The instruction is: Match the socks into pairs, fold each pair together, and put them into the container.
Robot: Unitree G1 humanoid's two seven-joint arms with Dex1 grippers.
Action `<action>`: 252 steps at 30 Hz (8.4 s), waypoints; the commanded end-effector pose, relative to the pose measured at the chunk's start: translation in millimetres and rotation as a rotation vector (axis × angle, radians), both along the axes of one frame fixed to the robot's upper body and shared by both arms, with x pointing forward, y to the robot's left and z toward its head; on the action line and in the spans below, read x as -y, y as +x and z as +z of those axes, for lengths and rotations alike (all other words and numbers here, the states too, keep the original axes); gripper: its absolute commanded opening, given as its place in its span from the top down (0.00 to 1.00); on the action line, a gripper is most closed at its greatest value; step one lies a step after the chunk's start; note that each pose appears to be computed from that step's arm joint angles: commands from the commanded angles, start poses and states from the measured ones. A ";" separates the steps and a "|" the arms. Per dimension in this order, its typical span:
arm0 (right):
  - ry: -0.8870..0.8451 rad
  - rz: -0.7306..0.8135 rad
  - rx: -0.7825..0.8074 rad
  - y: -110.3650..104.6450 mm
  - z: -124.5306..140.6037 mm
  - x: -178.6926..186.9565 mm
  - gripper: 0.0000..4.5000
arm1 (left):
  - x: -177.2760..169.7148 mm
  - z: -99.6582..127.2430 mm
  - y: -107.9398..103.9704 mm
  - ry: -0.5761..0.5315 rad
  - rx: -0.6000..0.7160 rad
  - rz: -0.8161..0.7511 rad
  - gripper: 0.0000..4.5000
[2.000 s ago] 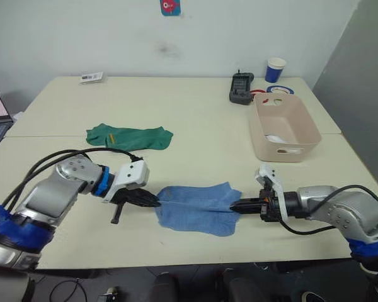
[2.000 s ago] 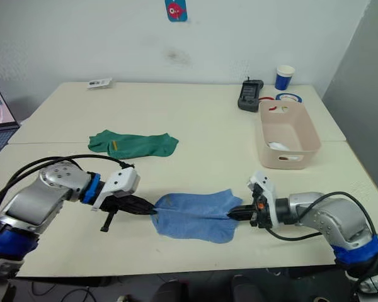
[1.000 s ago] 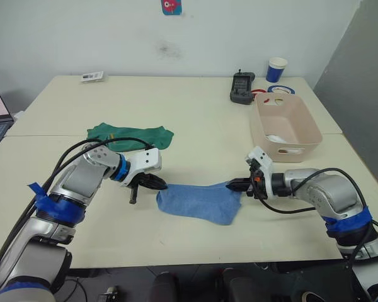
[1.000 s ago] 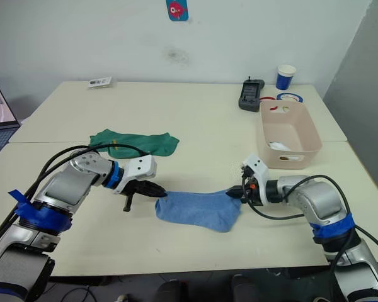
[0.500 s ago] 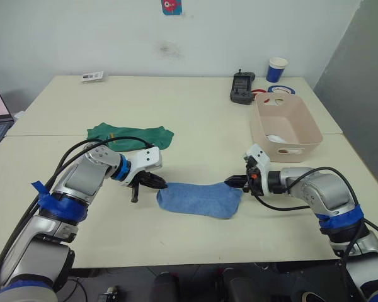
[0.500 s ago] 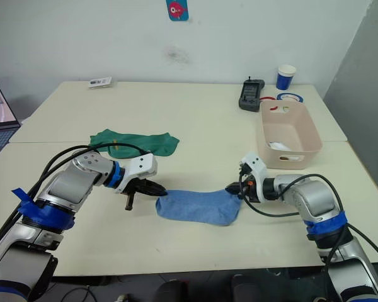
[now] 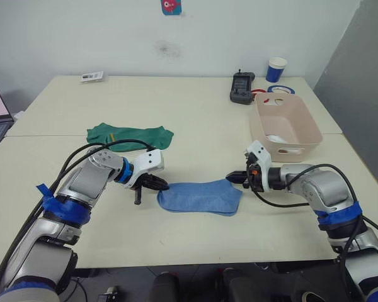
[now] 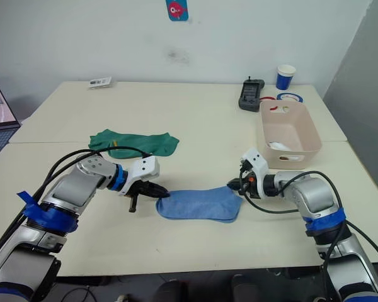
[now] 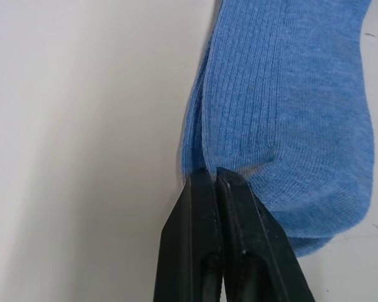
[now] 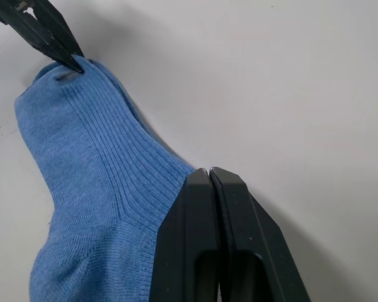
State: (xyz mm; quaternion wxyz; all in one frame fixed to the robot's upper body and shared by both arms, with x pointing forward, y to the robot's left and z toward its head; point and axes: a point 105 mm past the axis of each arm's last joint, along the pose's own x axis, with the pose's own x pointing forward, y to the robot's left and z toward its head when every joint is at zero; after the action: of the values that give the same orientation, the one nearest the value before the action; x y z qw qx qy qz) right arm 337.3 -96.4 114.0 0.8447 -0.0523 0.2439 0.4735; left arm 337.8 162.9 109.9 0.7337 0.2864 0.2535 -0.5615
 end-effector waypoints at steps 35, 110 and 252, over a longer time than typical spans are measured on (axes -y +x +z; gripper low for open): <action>-0.037 0.146 0.360 -31.9 -26.6 -55.4 1.00 | 36.8 -19.6 -45.4 -0.358 0.222 0.161 1.00; 0.273 -0.118 -0.472 -53.7 -6.5 9.5 0.99 | 29.3 11.7 -62.1 -0.409 0.064 -0.070 1.00; 0.440 -0.182 -0.630 -52.4 -20.3 -54.2 0.01 | 21.5 -62.8 -22.7 -0.093 0.071 -0.093 1.00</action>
State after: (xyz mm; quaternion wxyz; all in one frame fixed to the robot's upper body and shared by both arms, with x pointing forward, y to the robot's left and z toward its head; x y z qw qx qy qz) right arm 284.1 -47.3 87.3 0.7660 0.2859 0.3928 0.4209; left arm 322.4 126.3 76.8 0.7333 0.2806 0.1201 -0.6076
